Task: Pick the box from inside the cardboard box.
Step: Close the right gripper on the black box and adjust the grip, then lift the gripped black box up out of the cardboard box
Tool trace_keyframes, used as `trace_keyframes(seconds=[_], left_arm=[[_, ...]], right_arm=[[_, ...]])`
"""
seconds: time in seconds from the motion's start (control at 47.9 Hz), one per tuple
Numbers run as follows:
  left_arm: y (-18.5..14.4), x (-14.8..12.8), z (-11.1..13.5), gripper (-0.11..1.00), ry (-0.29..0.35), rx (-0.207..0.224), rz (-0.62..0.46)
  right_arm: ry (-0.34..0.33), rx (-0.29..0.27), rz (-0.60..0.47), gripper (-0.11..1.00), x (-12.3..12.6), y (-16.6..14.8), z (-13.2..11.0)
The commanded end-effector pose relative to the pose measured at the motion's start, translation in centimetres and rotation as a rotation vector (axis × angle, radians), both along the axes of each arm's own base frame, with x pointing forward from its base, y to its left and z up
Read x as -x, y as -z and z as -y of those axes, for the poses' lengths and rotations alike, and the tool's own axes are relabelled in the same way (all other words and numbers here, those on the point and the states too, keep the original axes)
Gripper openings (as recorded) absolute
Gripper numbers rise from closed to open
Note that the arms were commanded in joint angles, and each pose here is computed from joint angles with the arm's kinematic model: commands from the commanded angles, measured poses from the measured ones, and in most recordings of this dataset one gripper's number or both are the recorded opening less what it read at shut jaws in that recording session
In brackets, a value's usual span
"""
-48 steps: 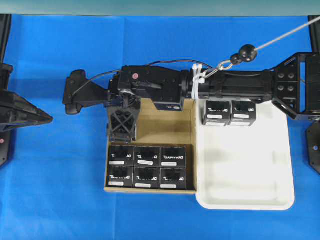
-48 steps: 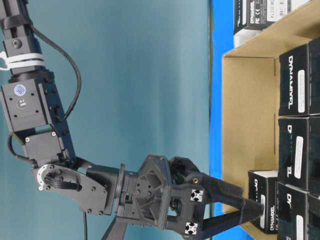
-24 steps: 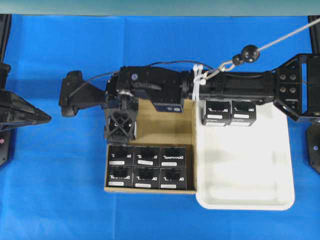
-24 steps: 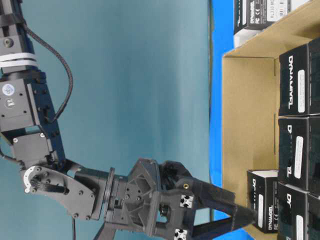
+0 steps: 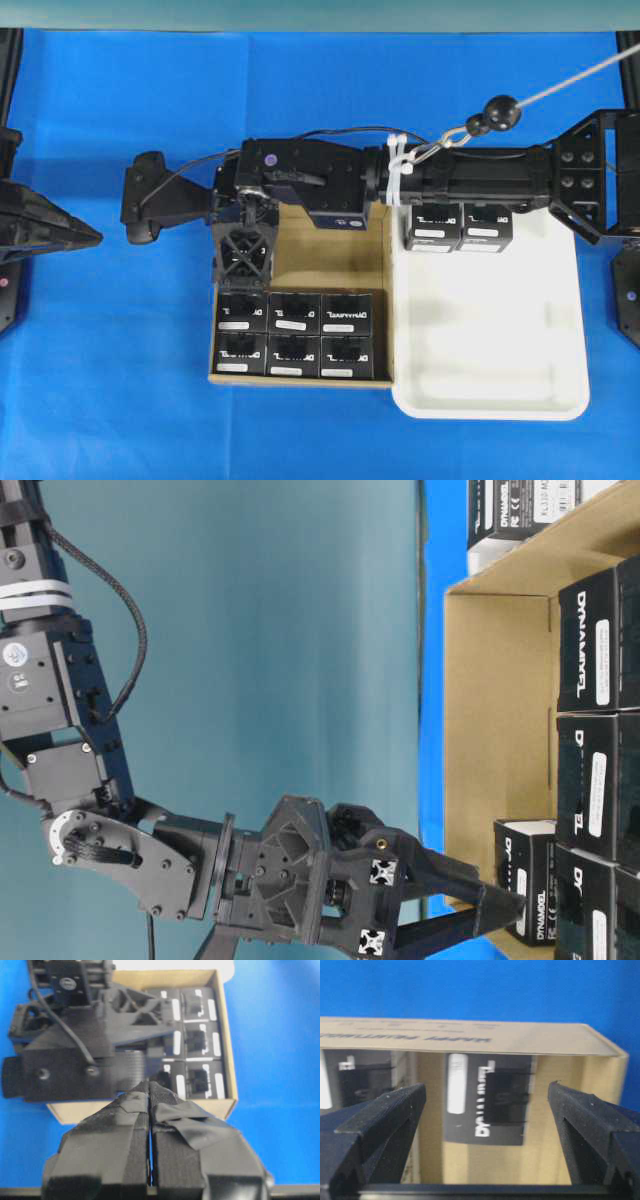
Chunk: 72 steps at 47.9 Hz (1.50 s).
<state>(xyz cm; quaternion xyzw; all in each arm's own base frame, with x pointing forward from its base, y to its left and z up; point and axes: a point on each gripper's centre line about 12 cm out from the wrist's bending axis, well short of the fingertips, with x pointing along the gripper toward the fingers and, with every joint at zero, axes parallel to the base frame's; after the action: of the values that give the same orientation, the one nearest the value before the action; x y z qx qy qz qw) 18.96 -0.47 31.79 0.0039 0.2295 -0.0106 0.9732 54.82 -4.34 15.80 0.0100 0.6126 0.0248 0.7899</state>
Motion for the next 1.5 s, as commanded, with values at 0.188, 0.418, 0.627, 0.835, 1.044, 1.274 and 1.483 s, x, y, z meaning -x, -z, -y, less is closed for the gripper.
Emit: trace_keyframes(seconds=[0.188,0.418,0.627,0.835,1.044,1.274,1.483], left_arm=[[-0.6,-0.2,0.0,-0.05,0.001,-0.002,0.020],[-0.4,-0.2,0.0,-0.05,0.002,-0.003,0.014],[-0.3,-0.2,0.0,-0.05,0.003,-0.004,0.012],[-0.3,-0.2,0.0,-0.05,0.001,-0.003,0.014],[-0.4,-0.2,0.0,-0.05,0.002,-0.002,0.020],[-0.5,-0.2,0.0,-0.05,0.004,-0.006,0.025],[-0.5,-0.2,0.0,-0.05,0.002,-0.001,0.026]], right_arm=[[-0.009,-0.006,-0.026,0.98,-0.1,2.5,-0.7],[-0.001,-0.008,-0.056,0.98,0.6,4.3,-0.3],[0.010,-0.004,-0.011,0.97,0.3,4.5,-0.2],[0.014,-0.004,0.001,0.88,0.1,4.3,-0.3],[0.016,-0.007,-0.005,0.63,0.4,2.6,-0.3],[0.037,-0.002,0.078,0.63,0.7,-2.5,0.4],[0.034,-0.002,0.061,0.63,3.3,-7.6,0.9]])
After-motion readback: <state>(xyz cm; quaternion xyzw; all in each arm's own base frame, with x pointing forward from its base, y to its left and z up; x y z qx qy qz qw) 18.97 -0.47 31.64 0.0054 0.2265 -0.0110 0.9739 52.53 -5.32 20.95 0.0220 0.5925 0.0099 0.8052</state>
